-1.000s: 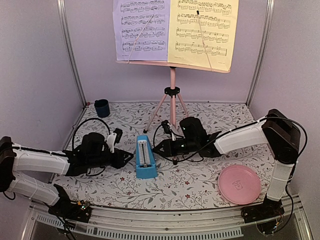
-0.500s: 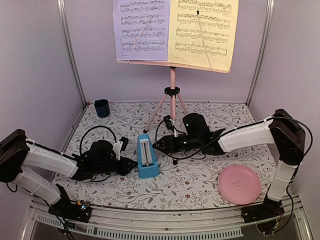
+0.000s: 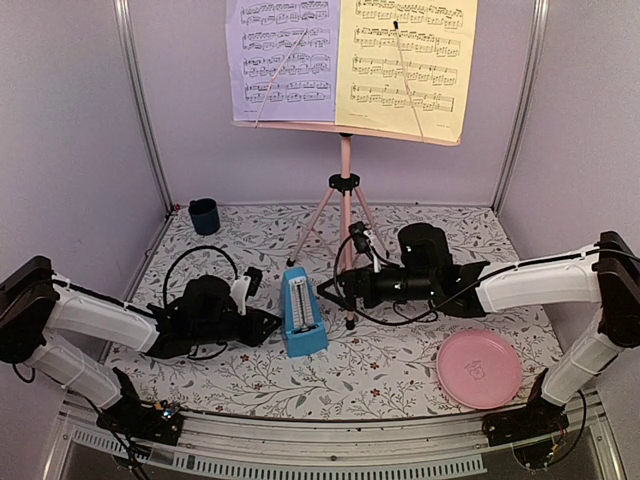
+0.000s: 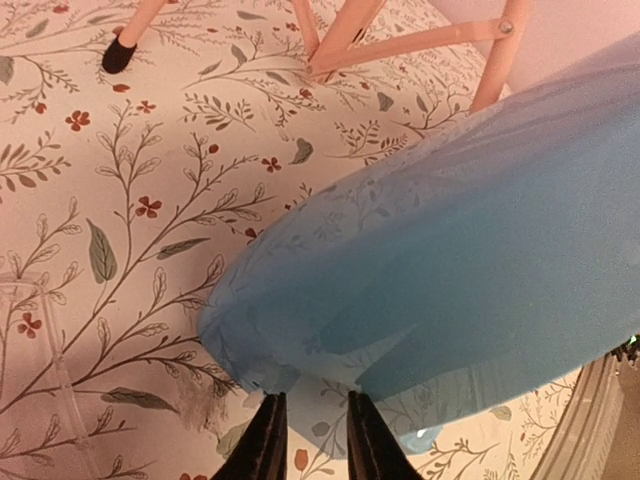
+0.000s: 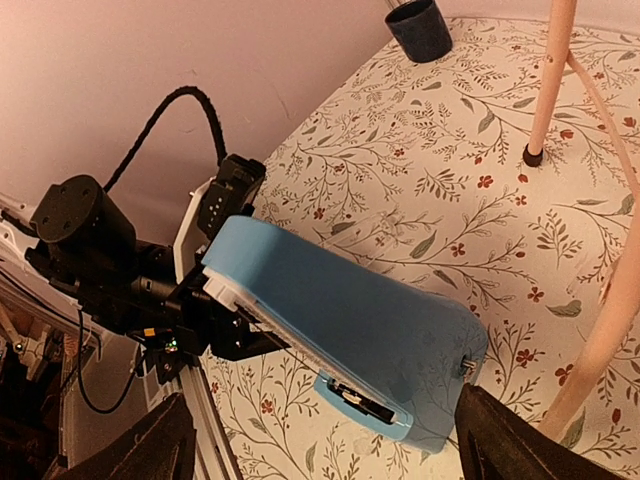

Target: Set up the instrument practice props

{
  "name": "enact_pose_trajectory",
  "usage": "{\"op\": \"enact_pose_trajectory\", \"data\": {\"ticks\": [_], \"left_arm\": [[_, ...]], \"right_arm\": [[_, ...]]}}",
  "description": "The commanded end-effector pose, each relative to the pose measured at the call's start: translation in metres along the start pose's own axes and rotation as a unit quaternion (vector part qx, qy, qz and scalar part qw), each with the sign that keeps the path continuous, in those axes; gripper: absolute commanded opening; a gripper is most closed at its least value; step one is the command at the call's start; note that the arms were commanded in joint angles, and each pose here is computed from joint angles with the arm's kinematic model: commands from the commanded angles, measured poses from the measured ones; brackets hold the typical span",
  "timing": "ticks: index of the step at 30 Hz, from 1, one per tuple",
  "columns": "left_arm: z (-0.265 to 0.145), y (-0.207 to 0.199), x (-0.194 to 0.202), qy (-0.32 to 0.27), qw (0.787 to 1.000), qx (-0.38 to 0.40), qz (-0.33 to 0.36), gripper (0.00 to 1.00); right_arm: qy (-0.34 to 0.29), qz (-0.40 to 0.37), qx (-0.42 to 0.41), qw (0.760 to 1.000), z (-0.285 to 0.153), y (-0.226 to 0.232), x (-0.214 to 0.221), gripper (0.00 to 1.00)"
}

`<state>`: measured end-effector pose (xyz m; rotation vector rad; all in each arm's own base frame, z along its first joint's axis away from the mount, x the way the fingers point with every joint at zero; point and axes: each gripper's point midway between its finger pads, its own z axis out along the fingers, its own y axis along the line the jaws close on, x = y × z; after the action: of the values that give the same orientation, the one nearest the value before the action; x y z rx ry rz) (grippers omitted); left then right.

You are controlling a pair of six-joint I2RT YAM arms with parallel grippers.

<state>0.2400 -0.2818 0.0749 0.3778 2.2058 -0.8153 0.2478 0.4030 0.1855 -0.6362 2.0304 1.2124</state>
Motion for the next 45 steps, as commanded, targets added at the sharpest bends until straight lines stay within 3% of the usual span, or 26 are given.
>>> {"op": "enact_pose_trajectory", "data": {"ticks": [1,21,28,45], "left_arm": [[-0.004,-0.009,-0.015,-0.024,1.0,0.003,0.014,0.23],[0.0,-0.013,-0.019,-0.025,0.999,0.009,0.017,0.23],[0.0,-0.013,-0.019,-0.025,0.999,0.009,0.018,0.23],[0.0,-0.014,-0.022,-0.027,0.999,0.009,0.022,0.23]], "right_arm": [[-0.003,-0.028,-0.017,0.999,0.005,0.02,0.004,0.91],[0.014,-0.017,0.028,0.999,0.053,0.014,0.005,0.75],[0.015,-0.015,0.054,0.998,0.05,0.006,0.006,0.62],[0.004,-0.02,0.073,0.997,0.037,0.001,0.004,0.4]]}}
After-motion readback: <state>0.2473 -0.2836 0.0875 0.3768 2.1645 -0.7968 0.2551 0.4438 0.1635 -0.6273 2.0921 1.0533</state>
